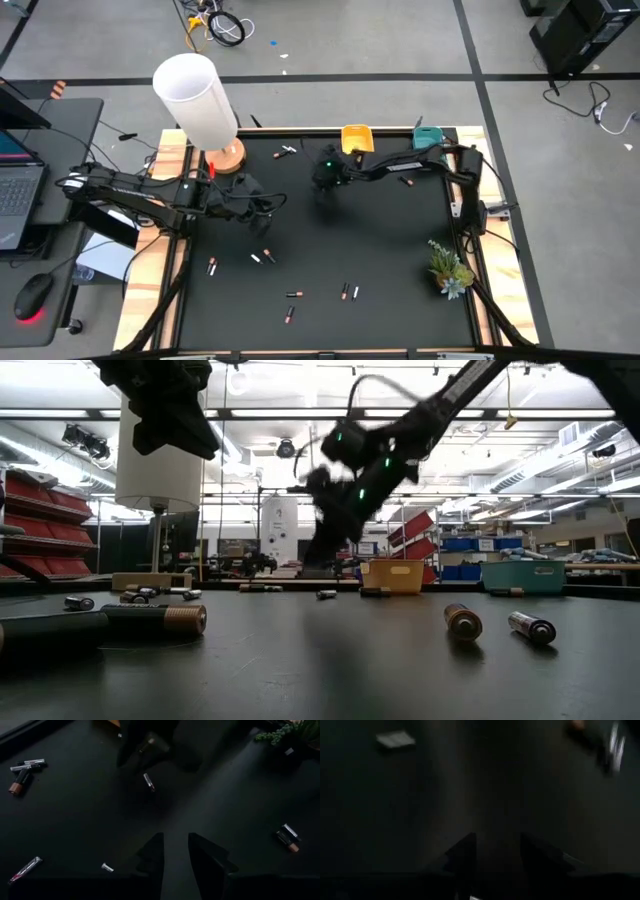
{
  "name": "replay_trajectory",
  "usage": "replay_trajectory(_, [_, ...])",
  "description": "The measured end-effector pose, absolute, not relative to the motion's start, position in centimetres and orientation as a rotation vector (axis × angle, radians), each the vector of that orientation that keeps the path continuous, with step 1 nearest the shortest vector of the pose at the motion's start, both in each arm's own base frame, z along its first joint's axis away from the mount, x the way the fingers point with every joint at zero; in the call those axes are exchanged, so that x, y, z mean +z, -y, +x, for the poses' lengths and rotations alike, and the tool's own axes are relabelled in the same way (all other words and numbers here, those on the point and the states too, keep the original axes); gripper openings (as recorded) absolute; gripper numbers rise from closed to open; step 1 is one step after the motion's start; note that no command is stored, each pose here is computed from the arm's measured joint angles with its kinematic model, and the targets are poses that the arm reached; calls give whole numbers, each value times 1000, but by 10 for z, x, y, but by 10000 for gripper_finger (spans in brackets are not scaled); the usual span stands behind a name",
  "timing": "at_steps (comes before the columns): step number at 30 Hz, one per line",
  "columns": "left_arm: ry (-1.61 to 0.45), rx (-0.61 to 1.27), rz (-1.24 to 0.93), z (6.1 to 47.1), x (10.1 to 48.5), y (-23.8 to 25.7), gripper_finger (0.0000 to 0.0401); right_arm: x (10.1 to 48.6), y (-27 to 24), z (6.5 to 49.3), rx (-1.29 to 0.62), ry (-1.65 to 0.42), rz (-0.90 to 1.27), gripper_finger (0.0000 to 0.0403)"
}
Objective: Sort batteries
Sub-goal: Put the silver battery into the blue bin
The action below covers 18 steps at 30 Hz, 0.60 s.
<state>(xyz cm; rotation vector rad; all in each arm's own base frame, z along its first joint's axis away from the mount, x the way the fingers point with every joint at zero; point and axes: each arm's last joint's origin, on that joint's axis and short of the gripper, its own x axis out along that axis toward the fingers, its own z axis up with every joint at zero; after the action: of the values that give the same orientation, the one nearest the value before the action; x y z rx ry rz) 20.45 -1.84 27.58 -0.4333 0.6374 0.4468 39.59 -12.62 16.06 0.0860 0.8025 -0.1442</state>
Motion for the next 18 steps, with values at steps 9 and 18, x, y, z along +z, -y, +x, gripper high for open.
replay_trajectory(9, [-641,439,-412,205,276,18,101,175,110,381,126,-899,-107,160])
replay_trajectory(18, [-634,450,-430,205,276,18,101,145,104,388,189,-960,-160,159])
